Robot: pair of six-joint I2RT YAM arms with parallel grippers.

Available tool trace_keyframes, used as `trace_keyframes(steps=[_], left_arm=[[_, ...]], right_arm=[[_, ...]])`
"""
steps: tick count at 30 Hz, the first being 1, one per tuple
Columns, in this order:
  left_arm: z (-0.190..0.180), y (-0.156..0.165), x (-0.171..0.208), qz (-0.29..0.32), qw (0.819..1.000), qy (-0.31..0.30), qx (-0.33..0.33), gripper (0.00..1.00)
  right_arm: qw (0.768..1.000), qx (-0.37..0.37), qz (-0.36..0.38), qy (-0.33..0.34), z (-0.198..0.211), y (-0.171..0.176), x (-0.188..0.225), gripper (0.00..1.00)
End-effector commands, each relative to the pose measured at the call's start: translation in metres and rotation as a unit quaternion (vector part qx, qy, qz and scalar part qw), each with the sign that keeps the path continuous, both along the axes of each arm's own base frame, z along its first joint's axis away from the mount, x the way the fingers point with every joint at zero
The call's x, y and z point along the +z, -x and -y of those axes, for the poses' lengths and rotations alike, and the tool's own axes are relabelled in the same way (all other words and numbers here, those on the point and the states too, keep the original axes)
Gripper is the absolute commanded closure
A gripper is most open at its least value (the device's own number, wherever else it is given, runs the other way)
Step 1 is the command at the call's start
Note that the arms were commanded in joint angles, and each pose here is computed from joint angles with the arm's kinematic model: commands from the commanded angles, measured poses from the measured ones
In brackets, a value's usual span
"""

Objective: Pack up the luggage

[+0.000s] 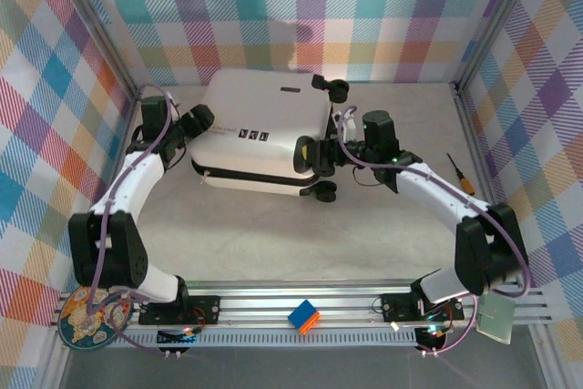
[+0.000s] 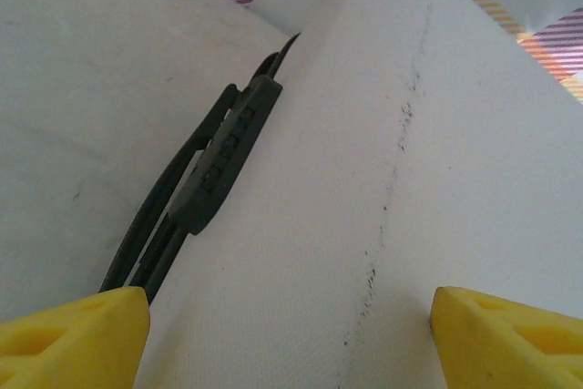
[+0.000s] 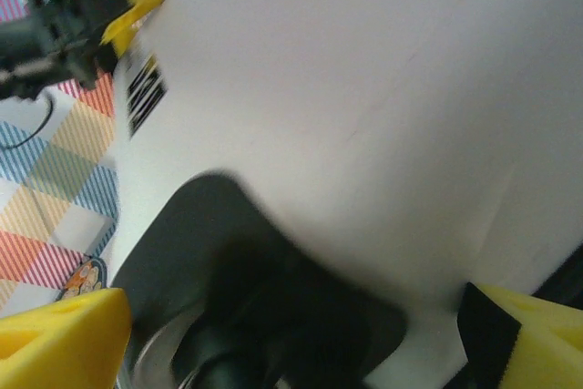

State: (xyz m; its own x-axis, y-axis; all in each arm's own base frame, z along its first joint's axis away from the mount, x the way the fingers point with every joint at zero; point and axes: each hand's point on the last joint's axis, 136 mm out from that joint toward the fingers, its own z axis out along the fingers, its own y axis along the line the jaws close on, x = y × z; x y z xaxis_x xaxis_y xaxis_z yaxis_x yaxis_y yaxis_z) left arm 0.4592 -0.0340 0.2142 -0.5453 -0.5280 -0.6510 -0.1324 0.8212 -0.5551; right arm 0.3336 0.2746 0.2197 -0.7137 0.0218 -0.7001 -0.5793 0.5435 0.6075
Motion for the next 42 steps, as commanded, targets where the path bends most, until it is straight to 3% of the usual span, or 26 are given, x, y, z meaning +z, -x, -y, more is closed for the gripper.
trace_keyframes(steps=[1,10,15,20,26,30,37,42], left_arm=[[0.052,-0.023,-0.006,0.001,0.993,0.067,-0.093,0.21],[0.098,-0.078,-0.002,0.012,0.989,0.06,-0.132,0.22],[0.088,-0.092,0.019,0.018,0.993,0.011,-0.119,0.21],[0.062,-0.086,0.038,0.002,0.996,-0.054,-0.071,0.2],[0.044,-0.053,0.056,0.004,0.996,-0.079,-0.032,0.2],[0.046,-0.017,0.059,0.009,0.997,-0.072,-0.023,0.2],[0.085,0.067,0.044,0.014,0.996,-0.069,-0.062,0.19],[0.12,0.115,0.033,0.004,0.99,-0.08,-0.112,0.19]], right_arm=[[0.998,0.059,-0.003,-0.037,-0.023,0.046,0.015,0.08],[0.996,0.074,0.012,-0.041,-0.037,0.09,0.021,0.08],[0.996,0.076,0.018,-0.03,-0.036,0.094,0.023,0.12],[0.999,0.036,0.027,0.021,-0.02,0.087,0.013,0.06],[0.996,-0.021,0.039,0.076,0.009,0.08,0.006,0.01],[0.996,-0.02,0.035,0.083,0.012,0.08,0.003,0.02],[0.997,0.002,0.03,0.07,0.001,0.08,0.001,0.18],[0.998,0.027,0.018,0.046,-0.013,0.081,0.003,0.4]])
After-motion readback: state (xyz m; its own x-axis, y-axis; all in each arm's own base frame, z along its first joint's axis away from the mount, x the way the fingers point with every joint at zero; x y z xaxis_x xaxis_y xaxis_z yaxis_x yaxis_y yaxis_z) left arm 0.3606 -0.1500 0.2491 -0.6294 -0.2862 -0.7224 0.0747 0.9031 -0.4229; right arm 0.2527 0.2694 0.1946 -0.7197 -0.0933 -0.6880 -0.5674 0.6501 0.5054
